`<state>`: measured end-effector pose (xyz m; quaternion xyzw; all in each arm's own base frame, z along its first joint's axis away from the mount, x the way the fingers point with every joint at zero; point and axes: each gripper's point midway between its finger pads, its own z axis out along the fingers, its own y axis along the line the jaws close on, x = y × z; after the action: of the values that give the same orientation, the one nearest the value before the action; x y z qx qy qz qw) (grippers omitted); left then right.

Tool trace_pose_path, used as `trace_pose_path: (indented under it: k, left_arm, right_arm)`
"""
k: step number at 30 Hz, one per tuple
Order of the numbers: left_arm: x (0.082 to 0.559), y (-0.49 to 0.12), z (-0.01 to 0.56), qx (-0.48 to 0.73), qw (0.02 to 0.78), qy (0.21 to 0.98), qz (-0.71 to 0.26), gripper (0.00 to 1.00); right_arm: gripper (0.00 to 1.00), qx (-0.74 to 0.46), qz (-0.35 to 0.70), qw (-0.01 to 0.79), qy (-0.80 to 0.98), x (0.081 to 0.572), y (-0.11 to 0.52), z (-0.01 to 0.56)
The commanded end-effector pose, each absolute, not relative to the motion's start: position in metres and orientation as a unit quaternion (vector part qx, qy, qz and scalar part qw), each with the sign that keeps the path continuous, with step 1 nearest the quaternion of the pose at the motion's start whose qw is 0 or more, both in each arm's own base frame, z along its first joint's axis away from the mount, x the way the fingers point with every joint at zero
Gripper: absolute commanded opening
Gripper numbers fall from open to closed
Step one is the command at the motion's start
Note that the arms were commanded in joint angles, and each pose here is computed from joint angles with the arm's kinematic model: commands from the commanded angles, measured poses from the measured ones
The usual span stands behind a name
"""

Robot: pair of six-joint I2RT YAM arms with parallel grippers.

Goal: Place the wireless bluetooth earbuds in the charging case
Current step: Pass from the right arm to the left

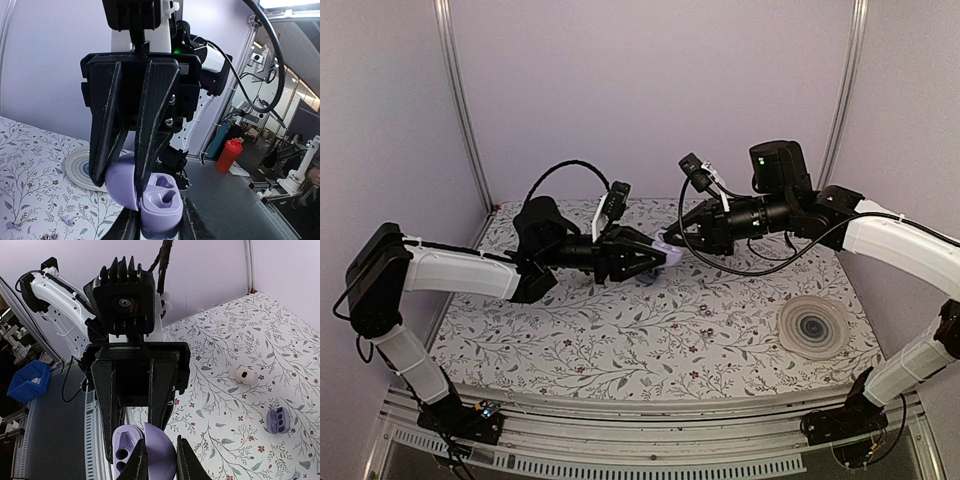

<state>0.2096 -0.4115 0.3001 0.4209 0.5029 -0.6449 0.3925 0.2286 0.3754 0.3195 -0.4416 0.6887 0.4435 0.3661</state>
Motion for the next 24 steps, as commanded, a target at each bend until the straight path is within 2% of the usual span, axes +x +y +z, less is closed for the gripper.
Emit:
trace_pose_path:
  k: [1,3,5,9,14,21,24]
  left_arm:
    - [0.206,-0.407,0.302,0.435,0.398,0.493,-0.64,0.29]
    - [0.205,-0.407,0.301,0.438,0.396,0.493,-0.639,0.29]
    - [0.204,-0.409,0.301,0.442,0.394,0.491,-0.639,0.29]
    - [0.2,-0.413,0.3,0.453,0.393,0.49,-0.633,0.33]
    - [0.199,-0.413,0.303,0.454,0.401,0.491,-0.626,0.33]
    - [0.2,-0.411,0.311,0.452,0.418,0.488,-0.619,0.17]
    - [0.201,-0.411,0.311,0.452,0.421,0.49,-0.615,0.11]
  right_arm:
    - [0.18,-0.445,0.456,0.374,0.673,0.223,0.377,0.334]
    - [0.18,-0.445,0.459,0.376,0.67,0.222,0.376,0.337]
    - [0.22,-0.446,0.461,0.376,0.669,0.221,0.376,0.338]
    - [0.22,-0.447,0.468,0.375,0.664,0.219,0.377,0.342]
    - [0.22,-0.446,0.471,0.373,0.664,0.219,0.378,0.342]
    - [0.23,-0.446,0.472,0.364,0.668,0.22,0.379,0.336]
    - [0.33,-0.445,0.471,0.364,0.669,0.22,0.379,0.337]
